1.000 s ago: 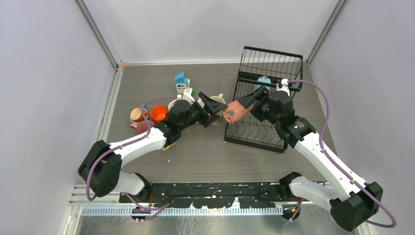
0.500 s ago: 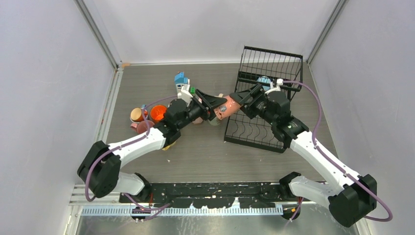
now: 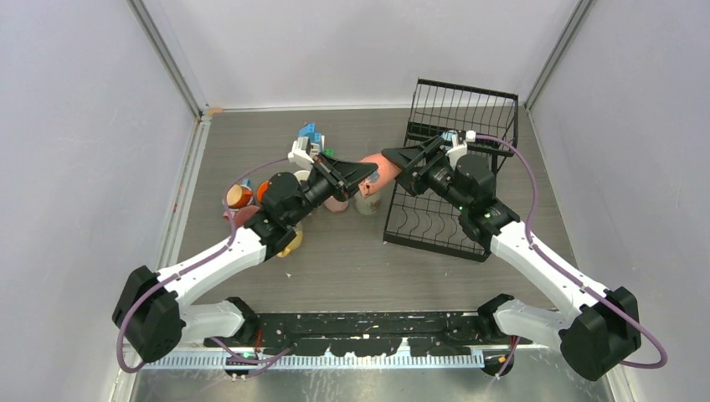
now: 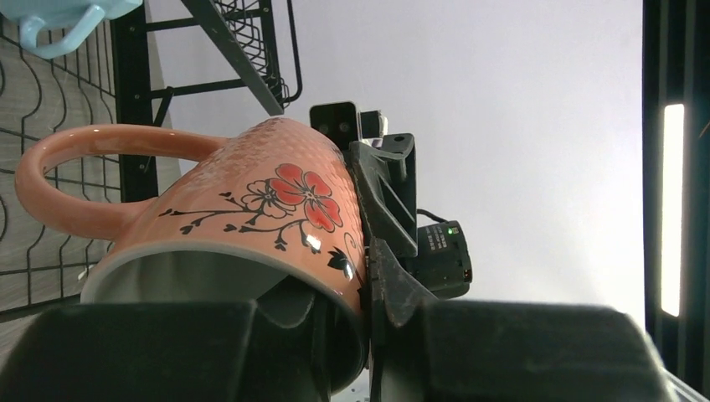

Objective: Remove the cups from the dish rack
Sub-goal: Place the cup at the center of the board.

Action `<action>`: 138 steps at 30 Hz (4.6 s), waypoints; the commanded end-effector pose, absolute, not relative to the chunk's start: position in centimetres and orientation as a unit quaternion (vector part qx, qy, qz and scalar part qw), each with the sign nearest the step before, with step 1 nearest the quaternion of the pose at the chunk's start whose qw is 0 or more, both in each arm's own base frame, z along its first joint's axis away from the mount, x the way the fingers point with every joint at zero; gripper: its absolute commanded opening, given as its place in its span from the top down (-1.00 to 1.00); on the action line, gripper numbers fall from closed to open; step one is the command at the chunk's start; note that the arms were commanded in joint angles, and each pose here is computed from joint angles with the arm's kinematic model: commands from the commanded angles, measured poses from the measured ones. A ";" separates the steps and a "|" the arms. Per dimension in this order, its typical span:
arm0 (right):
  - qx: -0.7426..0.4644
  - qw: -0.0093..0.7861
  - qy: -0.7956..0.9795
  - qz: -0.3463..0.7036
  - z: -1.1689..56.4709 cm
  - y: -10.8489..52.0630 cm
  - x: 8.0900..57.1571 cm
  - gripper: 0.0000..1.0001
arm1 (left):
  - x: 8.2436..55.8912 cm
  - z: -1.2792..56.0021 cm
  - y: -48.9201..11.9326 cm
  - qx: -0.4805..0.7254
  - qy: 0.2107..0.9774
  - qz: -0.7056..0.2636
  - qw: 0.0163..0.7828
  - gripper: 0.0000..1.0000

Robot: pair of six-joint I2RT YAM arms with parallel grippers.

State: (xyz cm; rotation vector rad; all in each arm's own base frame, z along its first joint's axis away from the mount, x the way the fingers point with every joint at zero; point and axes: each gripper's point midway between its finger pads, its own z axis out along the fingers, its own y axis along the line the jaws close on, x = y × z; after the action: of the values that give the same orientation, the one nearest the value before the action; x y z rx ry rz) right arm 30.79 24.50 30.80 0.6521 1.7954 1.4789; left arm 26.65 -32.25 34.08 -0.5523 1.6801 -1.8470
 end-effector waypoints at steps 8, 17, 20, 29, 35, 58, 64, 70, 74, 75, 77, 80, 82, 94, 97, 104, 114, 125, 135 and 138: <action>0.194 0.419 0.693 0.554 34.1 23.9 30.8 -0.99 | 25.1 37.0 -30.2 -0.144 0.664 -0.636 0.365 1.00; 0.210 0.479 0.729 0.442 34.0 20.0 30.8 -1.00 | 22.5 33.6 -27.1 -0.090 0.764 -0.517 0.376 1.00; 0.211 0.494 0.741 0.402 33.5 18.6 30.7 -1.00 | 21.4 31.9 -26.3 -0.054 0.802 -0.472 0.361 1.00; 0.209 0.501 0.778 0.316 31.0 15.9 29.8 -0.99 | 19.2 24.7 -23.5 0.030 0.902 -0.322 0.287 1.00; 0.207 0.497 0.785 0.308 30.1 15.7 29.6 -1.00 | 19.7 21.6 -23.6 0.067 0.928 -0.267 0.250 1.00; 0.196 0.502 0.795 0.277 29.0 14.7 29.1 -1.00 | 23.9 15.0 -25.3 0.089 0.968 -0.108 0.211 1.00; 0.192 0.504 0.796 0.275 28.9 14.7 29.1 -1.00 | 24.6 13.1 -25.0 0.079 0.973 -0.076 0.205 1.00; 0.191 0.503 0.797 0.274 28.6 14.5 28.8 -1.00 | 25.1 11.8 -24.9 0.090 0.975 -0.055 0.198 1.00; 0.191 0.500 0.799 0.275 28.4 14.5 28.7 -1.00 | 25.2 11.1 -25.0 0.099 0.976 -0.047 0.190 1.00; 0.191 0.501 0.798 0.275 28.4 14.5 28.6 -1.00 | 25.1 10.9 -25.0 0.101 0.976 -0.045 0.186 1.00; 0.191 0.501 0.798 0.275 28.4 14.5 28.6 -1.00 | 25.1 10.7 -25.0 0.106 0.977 -0.041 0.183 1.00; 0.192 0.502 0.798 0.272 28.3 14.3 28.5 -1.00 | 25.3 10.5 -24.9 0.112 0.976 -0.035 0.182 1.00; 0.191 0.502 0.799 0.269 28.2 14.3 28.5 -1.00 | 25.3 10.6 -24.8 0.116 0.976 -0.032 0.181 1.00; 0.190 0.499 0.803 0.262 27.8 14.0 28.2 -1.00 | 25.1 10.4 -24.7 0.121 0.977 -0.030 0.172 0.64; 0.190 0.497 0.805 0.261 27.7 14.0 28.1 -1.00 | 24.9 10.3 -24.6 0.121 0.977 -0.029 0.170 0.59; 0.190 0.495 0.807 0.258 27.4 13.9 28.1 -1.00 | 24.7 10.1 -24.3 0.122 0.978 -0.026 0.168 0.54; 0.189 0.494 0.811 0.249 27.0 13.6 27.9 -1.00 | 24.6 9.8 -24.4 0.123 0.978 -0.026 0.165 0.45; 0.196 0.500 0.811 0.233 26.3 12.7 27.5 -1.00 | 24.3 8.9 -23.7 0.127 0.979 -0.001 0.160 0.30; 0.200 0.501 0.808 0.235 25.7 12.4 27.1 -1.00 | 23.8 7.4 -21.7 0.124 0.979 0.042 0.155 0.27; 0.202 0.500 0.809 0.235 25.5 12.3 26.9 -1.00 | 23.7 7.0 -21.3 0.123 0.979 0.053 0.154 0.26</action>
State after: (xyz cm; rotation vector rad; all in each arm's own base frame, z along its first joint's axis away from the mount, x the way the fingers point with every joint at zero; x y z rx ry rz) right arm 26.86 12.91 24.79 0.4767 1.9992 0.5762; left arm 23.31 -22.95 7.40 0.3604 2.8296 0.0356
